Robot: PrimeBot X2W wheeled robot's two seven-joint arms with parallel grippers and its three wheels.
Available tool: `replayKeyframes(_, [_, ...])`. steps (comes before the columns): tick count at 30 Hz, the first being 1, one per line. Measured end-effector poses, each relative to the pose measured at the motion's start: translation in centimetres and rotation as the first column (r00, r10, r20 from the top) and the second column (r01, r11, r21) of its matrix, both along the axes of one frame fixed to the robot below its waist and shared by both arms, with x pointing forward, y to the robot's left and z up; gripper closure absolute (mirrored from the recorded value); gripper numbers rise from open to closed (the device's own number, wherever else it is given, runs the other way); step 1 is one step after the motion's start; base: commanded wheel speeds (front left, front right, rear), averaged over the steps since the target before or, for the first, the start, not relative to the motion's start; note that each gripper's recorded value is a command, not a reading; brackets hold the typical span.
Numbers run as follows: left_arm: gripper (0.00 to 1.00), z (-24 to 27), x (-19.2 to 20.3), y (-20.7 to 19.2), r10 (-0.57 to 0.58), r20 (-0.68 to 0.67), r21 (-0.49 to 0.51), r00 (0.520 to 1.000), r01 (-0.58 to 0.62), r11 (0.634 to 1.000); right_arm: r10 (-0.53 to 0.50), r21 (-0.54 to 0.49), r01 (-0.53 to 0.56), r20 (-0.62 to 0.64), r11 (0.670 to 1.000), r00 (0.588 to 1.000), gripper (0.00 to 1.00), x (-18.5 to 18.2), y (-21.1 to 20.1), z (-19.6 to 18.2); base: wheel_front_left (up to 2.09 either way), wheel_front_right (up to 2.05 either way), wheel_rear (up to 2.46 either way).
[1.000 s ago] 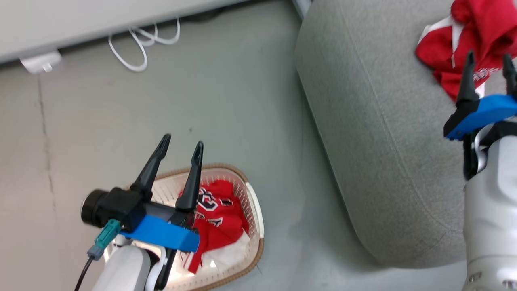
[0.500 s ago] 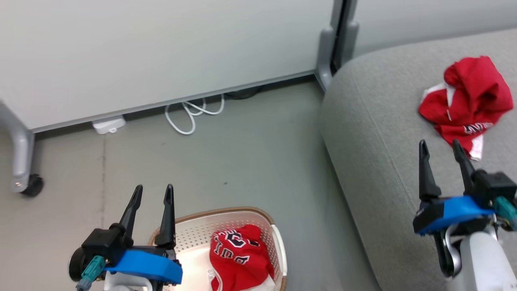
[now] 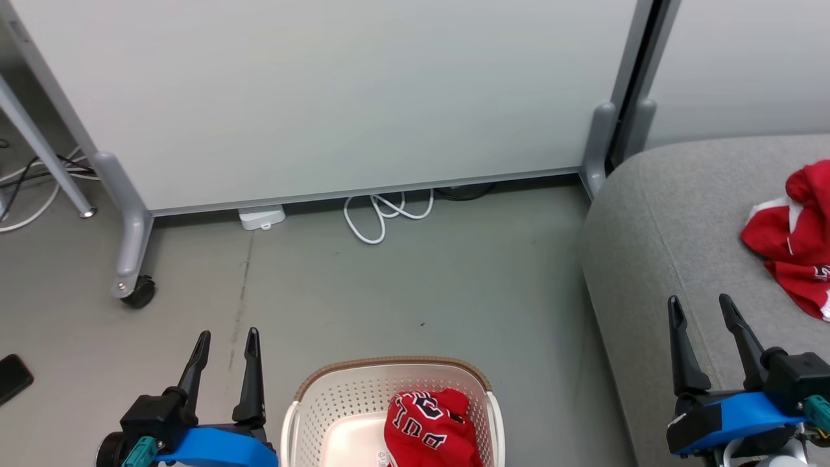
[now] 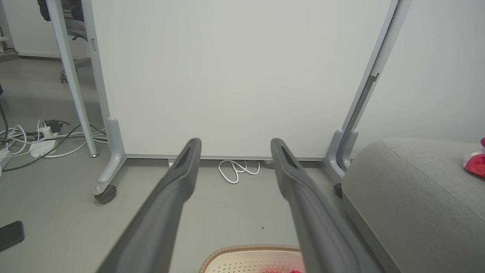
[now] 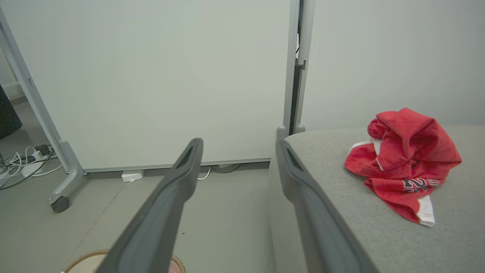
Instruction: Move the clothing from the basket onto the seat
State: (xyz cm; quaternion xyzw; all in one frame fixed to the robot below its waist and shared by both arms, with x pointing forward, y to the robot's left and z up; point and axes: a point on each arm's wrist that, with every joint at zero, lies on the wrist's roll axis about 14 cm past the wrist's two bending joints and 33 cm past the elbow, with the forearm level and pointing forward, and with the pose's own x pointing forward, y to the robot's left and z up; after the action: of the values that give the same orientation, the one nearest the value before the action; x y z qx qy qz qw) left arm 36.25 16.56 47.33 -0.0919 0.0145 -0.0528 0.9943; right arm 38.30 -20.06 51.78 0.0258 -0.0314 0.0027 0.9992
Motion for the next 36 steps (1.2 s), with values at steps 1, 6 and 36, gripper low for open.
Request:
replayKeyframes(1, [0.0,0.0,-0.2,0.3,0.007,0.0,0.003,1.0,-0.007,1.0,0.007,0.0,-0.007,-0.001,1.0,1.0,0.0,-0.1,0.2,0.0,0.0,0.0,0.0])
replayKeyframes(6, [0.0,-0.1,-1.1,1.6,0.042,-0.002,0.014,0.999,-0.042,0.999,0.039,0.009,-0.039,-0.006,0.999,0.999,0.0,-0.3,1.3,-0.2,0.0,0.0,0.0])
replayKeyframes(36, [0.0,-3.2,0.0,-0.3,-0.03,-0.103,0.023,0.994,0.033,0.999,0.085,0.058,-0.082,-0.048,0.995,0.995,0.0,0.3,3.0,-1.9,0.0,0.0,0.0])
